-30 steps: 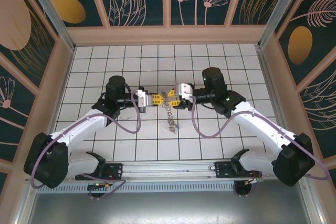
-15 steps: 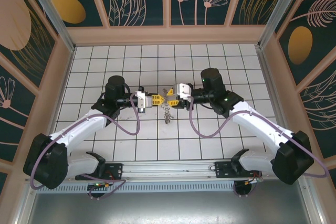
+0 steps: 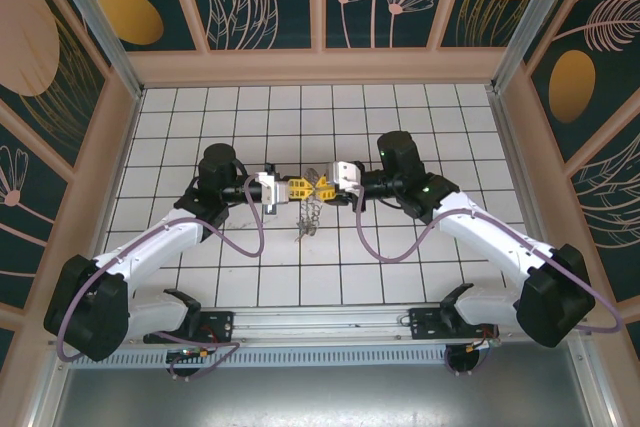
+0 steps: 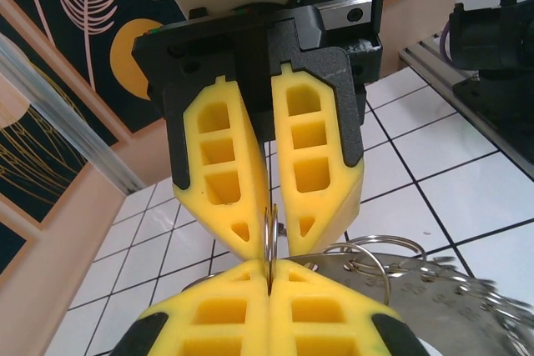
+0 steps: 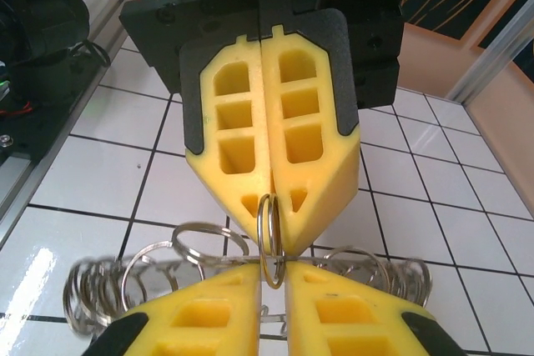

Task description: Put the keys on the keyring

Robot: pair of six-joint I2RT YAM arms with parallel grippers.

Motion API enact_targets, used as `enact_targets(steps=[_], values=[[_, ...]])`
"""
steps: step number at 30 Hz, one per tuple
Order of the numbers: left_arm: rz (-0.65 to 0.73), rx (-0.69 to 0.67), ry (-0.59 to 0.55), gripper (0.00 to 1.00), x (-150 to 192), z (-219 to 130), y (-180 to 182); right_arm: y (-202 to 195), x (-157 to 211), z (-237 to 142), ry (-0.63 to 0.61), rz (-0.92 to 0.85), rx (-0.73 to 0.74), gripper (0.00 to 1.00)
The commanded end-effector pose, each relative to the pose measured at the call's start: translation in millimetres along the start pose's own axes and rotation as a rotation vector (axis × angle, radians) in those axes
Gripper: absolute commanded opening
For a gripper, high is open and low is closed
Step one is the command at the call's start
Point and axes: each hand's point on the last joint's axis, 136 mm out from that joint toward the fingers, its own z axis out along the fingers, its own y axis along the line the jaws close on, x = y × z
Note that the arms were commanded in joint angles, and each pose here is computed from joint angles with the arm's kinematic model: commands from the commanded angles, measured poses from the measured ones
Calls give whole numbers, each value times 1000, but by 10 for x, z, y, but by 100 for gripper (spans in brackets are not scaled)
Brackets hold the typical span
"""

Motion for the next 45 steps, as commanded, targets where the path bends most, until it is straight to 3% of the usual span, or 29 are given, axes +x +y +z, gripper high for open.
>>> enact_targets(steps=[1,3,4,5,10,13,18,35,38,41,43,45], values=[[67,3,-62,0,-223,11,60,17,-98,31,-39,-42,-6,15],[62,1,-70,0,-237,15,62,20,-82,40,-35,-43,-7,9],[63,0,-74,0,-251,14,69,17,-78,42,-34,-45,-5,0],[60,2,-74,0,-246,19,63,22,-80,43,-35,-47,-5,0],[34,-16,-58,0,-238,16,99,-13,-192,-6,-84,-77,47,0],[26,-30,-47,13,-247,7,128,-30,-257,-48,-122,-82,80,0],[5,-14,-55,17,-251,15,112,-46,-331,-96,-181,-74,124,0],[-27,24,-104,22,-357,32,113,-18,-358,-110,-246,-61,173,0],[-42,33,-99,21,-312,44,99,-17,-412,-134,-282,-59,179,0],[-47,50,-107,12,-314,56,83,8,-476,-145,-319,-61,178,0],[-44,53,-109,0,-328,58,93,23,-441,-105,-301,-59,163,0],[-19,52,-101,0,-332,55,94,36,-368,-60,-262,-63,151,0]])
